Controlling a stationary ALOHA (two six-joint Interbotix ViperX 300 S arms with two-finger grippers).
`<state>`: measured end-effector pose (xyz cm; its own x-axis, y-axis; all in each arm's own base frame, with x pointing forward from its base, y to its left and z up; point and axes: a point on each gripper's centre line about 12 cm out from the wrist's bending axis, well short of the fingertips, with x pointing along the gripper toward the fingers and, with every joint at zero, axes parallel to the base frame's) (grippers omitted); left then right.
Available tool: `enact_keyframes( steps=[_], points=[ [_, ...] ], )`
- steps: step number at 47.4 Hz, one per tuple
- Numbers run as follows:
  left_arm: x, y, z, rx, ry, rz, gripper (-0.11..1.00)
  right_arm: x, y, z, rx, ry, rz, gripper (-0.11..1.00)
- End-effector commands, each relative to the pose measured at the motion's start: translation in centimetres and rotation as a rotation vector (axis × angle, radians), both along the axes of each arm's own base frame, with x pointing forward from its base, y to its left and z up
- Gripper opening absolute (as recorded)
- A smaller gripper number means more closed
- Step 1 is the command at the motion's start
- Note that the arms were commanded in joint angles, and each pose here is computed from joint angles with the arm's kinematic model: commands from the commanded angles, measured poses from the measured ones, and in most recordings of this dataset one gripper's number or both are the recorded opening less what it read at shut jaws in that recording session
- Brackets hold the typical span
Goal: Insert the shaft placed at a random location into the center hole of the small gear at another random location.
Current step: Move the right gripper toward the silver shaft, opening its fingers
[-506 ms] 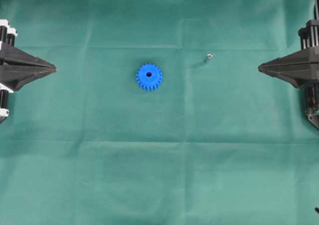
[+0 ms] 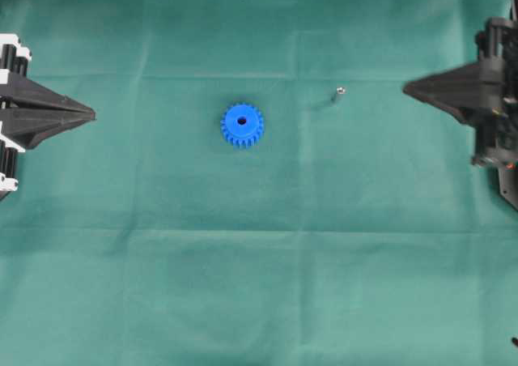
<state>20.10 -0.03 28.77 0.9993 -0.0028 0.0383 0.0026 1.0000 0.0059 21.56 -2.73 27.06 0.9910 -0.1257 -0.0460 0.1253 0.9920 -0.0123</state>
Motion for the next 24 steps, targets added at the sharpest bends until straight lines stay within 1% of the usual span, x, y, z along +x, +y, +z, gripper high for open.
enact_keyframes(
  steps=[1,4,6,12,13,16,17,21,24],
  points=[
    [0.3,0.1,0.8,0.001,-0.017,0.002,0.0,0.8,-1.0,-0.8,0.015,0.038,-0.039,0.04],
    [0.3,0.1,0.8,0.001,-0.017,0.002,0.0,1.3,-1.7,-2.0,0.024,0.083,-0.067,0.15],
    [0.3,0.0,0.8,0.001,-0.015,0.001,0.0,1.6,-2.1,-2.7,0.029,0.107,-0.08,0.24],
    [0.3,0.1,0.8,0.003,-0.017,0.004,0.0,2.5,-3.1,-5.2,0.022,0.169,-0.109,0.62],
    [0.3,0.1,0.8,0.003,-0.015,0.004,0.0,2.7,-3.2,-5.6,0.019,0.175,-0.113,0.7],
    [0.3,0.1,0.8,0.002,-0.017,0.005,0.0,3.0,-3.7,-7.1,0.011,0.192,-0.126,0.86],
    [0.3,0.1,0.8,0.002,-0.018,0.007,0.0,3.1,-3.8,-7.5,0.01,0.195,-0.129,0.87],
    [0.3,0.1,0.8,0.002,-0.02,0.007,0.0,3.3,-4.3,-9.1,0.014,0.202,-0.146,0.81],
    [0.2,0.1,0.8,0.002,-0.018,0.007,0.0,3.4,-4.6,-10.3,0.021,0.211,-0.16,0.82]
  ],
)
